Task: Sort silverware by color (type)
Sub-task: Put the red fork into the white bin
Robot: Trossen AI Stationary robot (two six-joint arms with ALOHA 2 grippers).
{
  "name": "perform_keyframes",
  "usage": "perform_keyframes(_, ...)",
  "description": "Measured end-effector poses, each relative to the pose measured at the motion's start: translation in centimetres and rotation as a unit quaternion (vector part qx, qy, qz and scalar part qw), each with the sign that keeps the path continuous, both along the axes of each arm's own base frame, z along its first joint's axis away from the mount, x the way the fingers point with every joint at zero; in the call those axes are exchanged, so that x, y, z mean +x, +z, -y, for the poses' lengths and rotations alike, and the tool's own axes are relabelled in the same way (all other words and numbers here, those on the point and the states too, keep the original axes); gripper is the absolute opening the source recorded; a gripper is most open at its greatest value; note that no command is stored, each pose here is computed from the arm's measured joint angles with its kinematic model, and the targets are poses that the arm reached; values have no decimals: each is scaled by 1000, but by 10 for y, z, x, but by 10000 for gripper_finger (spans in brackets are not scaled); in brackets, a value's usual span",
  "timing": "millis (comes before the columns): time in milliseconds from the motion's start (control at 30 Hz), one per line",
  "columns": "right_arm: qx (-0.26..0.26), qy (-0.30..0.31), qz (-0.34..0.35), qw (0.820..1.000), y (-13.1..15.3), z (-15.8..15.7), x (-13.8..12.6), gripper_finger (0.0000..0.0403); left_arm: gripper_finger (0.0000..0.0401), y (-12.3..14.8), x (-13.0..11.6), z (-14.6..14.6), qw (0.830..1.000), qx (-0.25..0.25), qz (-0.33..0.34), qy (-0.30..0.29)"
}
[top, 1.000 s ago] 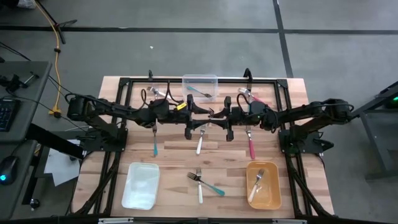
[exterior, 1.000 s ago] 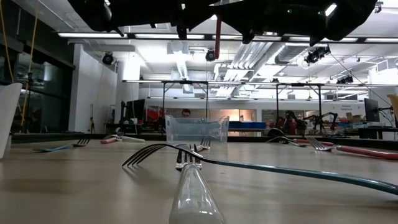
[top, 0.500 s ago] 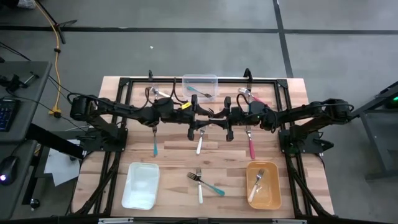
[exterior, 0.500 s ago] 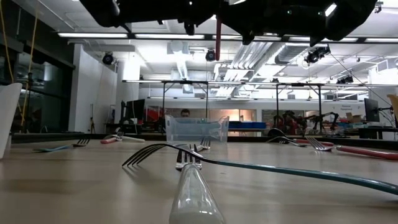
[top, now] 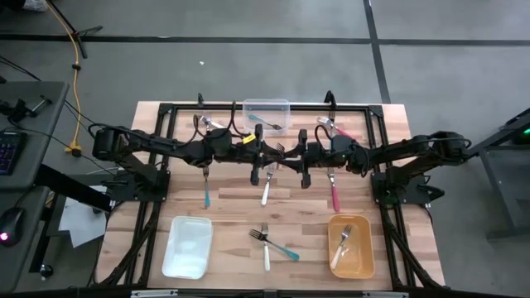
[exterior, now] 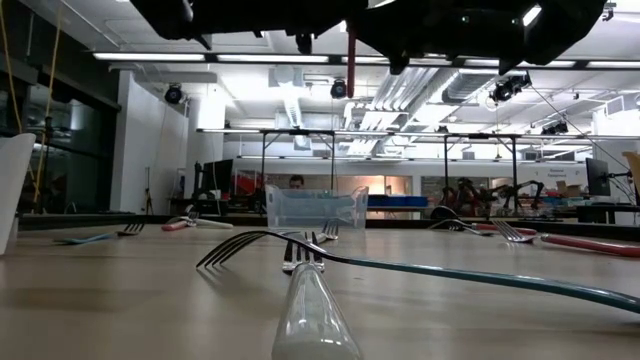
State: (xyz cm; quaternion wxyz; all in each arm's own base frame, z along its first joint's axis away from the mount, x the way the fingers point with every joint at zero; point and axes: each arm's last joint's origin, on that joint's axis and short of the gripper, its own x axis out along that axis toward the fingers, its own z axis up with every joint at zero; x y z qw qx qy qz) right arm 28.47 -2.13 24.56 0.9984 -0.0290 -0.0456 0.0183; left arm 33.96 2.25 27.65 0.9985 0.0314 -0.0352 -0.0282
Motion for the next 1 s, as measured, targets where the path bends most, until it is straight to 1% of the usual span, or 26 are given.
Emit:
perform_keyframes(133,6,-36,-6,999,-1,2,0,138,17,10,-14,5,999,-16,-43,20)
perform_keyframes(233,7,-45,-21,999,-4,4,0,168,17,17,-32,17,994,-18,-98,41)
perform_keyframes(333,6,-61,-62,996,-12,5,0,176,17,24,-55,28,984,-36,-156,74)
perform_keyframes(467,2,-92,-113,989,-22,6,-1,163,17,29,-89,45,965,-93,-222,105)
perform_keyframes(567,2,-92,-125,988,-24,6,-1,134,17,32,-109,62,943,-140,-275,127)
perform_keyframes(700,1,-86,-140,986,-27,3,-2,82,17,37,-130,88,905,-171,-354,164)
perform_keyframes(767,5,-86,-143,986,-28,3,-2,54,17,39,-137,100,883,-195,-389,177)
perform_keyframes(867,5,-86,-148,985,-29,3,-2,15,17,44,-142,119,849,-254,-424,188)
perform_keyframes(933,5,-86,-151,985,-29,3,-2,4,17,43,-143,132,822,-285,-454,194)
perform_keyframes(1000,5,-86,-154,984,-30,3,-2,8,17,40,-142,147,796,-309,-479,203)
